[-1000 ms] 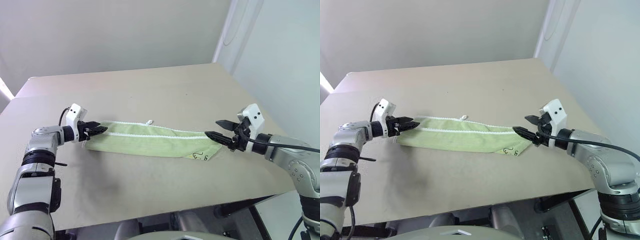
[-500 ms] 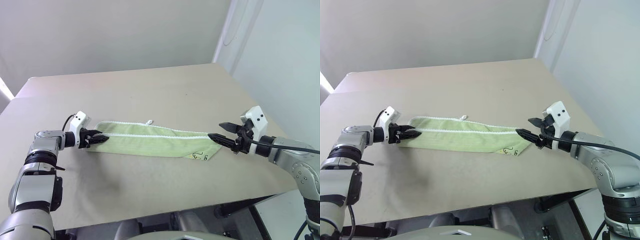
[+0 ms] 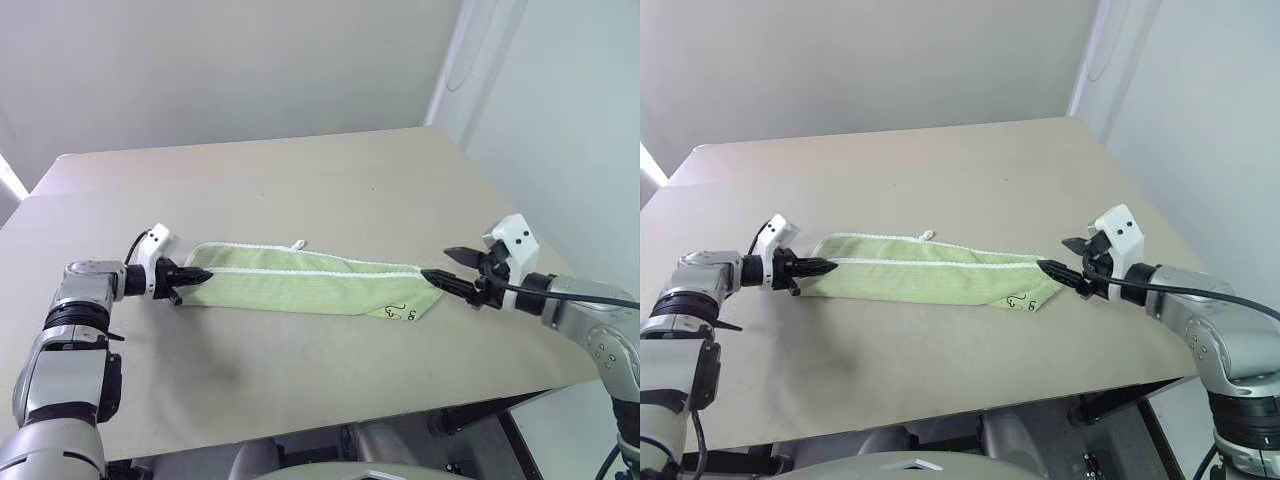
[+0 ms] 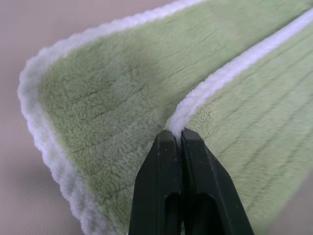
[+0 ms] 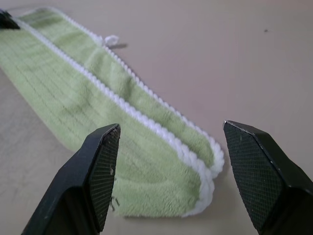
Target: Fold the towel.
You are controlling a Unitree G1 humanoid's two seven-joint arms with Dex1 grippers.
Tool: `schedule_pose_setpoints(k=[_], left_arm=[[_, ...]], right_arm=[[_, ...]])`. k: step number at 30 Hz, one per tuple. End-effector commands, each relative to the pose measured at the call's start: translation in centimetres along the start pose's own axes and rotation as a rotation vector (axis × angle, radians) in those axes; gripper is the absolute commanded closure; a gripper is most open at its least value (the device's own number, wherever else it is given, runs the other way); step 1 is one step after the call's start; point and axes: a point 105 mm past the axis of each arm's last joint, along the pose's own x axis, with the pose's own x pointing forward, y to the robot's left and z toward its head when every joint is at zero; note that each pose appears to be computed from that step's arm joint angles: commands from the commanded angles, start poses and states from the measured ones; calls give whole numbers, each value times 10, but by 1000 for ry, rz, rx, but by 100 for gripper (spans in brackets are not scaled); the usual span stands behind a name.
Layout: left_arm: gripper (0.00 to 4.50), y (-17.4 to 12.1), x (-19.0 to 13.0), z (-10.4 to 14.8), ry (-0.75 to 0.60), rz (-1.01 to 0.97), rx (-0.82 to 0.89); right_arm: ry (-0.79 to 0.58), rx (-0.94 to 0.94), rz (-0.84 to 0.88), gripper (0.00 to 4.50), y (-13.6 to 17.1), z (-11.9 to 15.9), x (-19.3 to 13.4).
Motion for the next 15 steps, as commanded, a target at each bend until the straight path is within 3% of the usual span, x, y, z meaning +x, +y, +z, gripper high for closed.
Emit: schedule_pose_setpoints(k=[1,6,15], left_arm=[[449,1,-20,22,-66,6,70],[449,-7,-38,28,-86,-1,128],[449,-13,-36,10,-43,14,113]], right_arm=[[-12,-33,-11,97,-3,5,-3],[5,-34,11,97,0,-1,1],[1,82,-2,97,-18,-7,18]])
